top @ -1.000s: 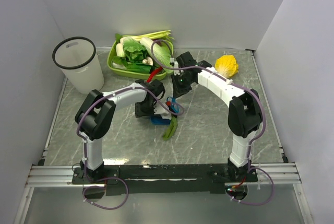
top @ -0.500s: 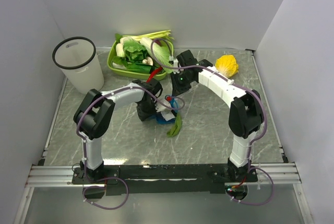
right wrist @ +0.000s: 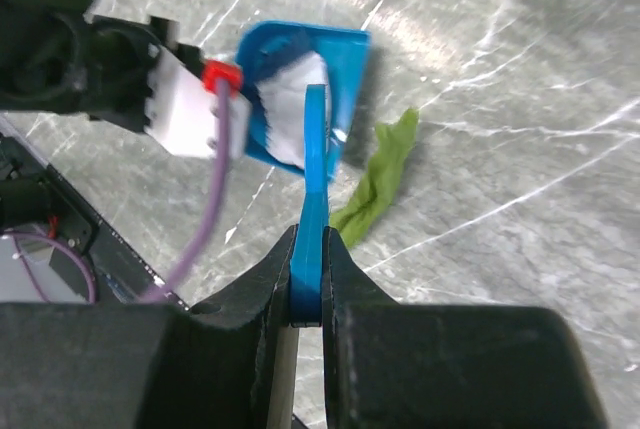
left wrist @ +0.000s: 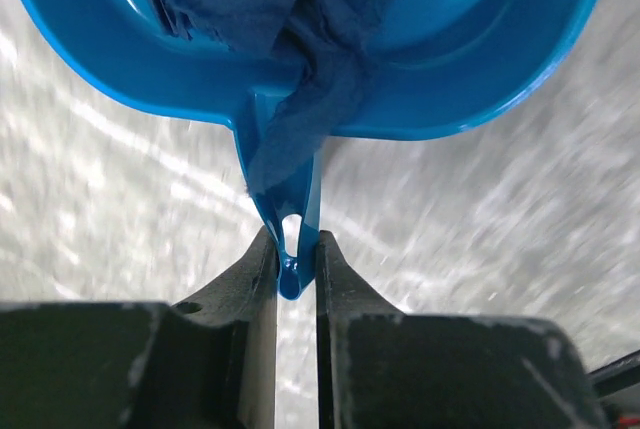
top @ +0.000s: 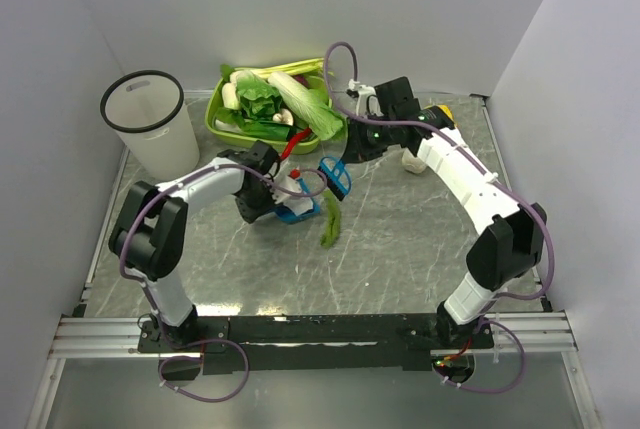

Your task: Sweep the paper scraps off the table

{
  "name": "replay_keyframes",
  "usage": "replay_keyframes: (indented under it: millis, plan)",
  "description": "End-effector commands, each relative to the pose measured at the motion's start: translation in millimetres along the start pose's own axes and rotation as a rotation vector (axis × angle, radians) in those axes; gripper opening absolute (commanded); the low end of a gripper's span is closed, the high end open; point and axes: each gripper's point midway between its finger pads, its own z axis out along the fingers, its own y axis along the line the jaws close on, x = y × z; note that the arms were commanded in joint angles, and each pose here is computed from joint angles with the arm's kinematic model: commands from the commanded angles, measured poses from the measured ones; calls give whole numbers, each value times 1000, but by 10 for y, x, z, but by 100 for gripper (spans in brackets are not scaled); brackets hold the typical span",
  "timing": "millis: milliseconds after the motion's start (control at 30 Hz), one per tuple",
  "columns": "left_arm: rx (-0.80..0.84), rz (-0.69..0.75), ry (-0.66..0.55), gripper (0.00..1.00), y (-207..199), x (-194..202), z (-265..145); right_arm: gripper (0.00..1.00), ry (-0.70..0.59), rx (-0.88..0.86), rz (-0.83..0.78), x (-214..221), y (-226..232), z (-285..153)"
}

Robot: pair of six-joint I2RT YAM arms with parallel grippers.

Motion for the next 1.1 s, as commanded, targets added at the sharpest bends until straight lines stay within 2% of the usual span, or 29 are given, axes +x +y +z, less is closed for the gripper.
replay_keyframes:
  millis: [0,167,267,333,433,567,733,833,1067]
  plan:
    - [-35,22,59,1,97,323,-184,0,-30,80,-31,26,-132,-160]
    - [-50,113,153,1,52,685,-264,0,33,202,-18,282,-428,-65]
    - [-38,156,201,1,-22,833,-253,0,78,349,49,449,-696,-41]
    - [-42,174,252,1,-30,918,-239,0,114,379,125,588,-748,13]
    - [-53,197,263,1,-12,837,-228,0,172,294,165,718,-623,175]
    - [-43,217,266,1,-34,650,-143,0,266,165,130,860,-442,492]
    - [-17,250,254,1,-191,396,48,0,312,37,99,818,-225,737]
    - [23,229,251,1,-265,251,197,0,304,2,69,729,-93,806]
    - [38,171,125,1,-264,-146,175,0,267,-76,-14,604,142,779]
